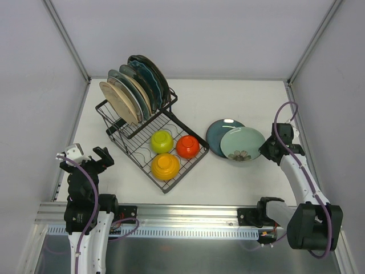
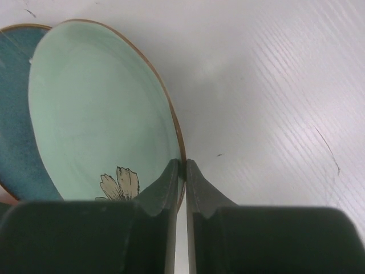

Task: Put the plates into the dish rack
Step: Grab a plate with the right arm, then pass the plate from the right arm to the left, then pass the plate from the left arm to the right, then insert the plate into the dish rack

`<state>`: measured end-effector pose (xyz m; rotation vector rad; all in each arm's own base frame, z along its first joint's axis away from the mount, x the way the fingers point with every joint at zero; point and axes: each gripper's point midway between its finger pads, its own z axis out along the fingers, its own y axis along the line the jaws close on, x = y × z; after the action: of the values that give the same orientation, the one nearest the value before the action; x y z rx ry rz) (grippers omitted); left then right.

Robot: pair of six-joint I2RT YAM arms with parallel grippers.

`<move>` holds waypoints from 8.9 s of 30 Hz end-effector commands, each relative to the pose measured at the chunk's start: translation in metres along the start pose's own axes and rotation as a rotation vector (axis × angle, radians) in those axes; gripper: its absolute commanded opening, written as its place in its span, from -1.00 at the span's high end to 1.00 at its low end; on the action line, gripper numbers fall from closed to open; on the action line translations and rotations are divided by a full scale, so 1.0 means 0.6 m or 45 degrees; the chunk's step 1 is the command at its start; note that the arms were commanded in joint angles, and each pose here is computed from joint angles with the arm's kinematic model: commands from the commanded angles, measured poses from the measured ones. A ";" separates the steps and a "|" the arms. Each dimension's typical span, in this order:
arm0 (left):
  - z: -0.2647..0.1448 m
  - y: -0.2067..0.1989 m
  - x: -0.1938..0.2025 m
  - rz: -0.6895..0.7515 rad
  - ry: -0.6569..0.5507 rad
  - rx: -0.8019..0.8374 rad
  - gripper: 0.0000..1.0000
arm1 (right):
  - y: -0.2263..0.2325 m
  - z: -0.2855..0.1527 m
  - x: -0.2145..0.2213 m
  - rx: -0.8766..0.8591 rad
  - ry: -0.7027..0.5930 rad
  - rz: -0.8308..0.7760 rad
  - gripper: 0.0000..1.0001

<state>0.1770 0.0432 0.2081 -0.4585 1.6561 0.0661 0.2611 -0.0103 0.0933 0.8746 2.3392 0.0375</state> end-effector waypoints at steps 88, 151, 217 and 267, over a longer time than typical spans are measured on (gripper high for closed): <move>-0.174 -0.393 -0.271 -0.038 0.164 1.602 -0.98 | 0.084 0.066 -0.032 -0.144 0.100 0.045 -0.32; -0.223 -0.794 0.325 0.829 0.539 1.899 -0.98 | 0.070 0.022 0.006 -0.060 0.226 -0.249 0.99; -0.192 -0.864 0.360 1.025 -0.258 1.731 0.96 | 0.131 -0.014 0.079 -0.421 0.377 0.068 0.27; -0.210 -0.756 0.167 0.537 0.536 1.475 -0.98 | 0.157 -0.155 -0.041 -0.600 0.086 -0.050 0.99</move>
<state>0.2018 -0.4404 0.1984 0.8747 1.8632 -0.6660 0.2570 0.0583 0.1556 0.6839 2.4099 0.4885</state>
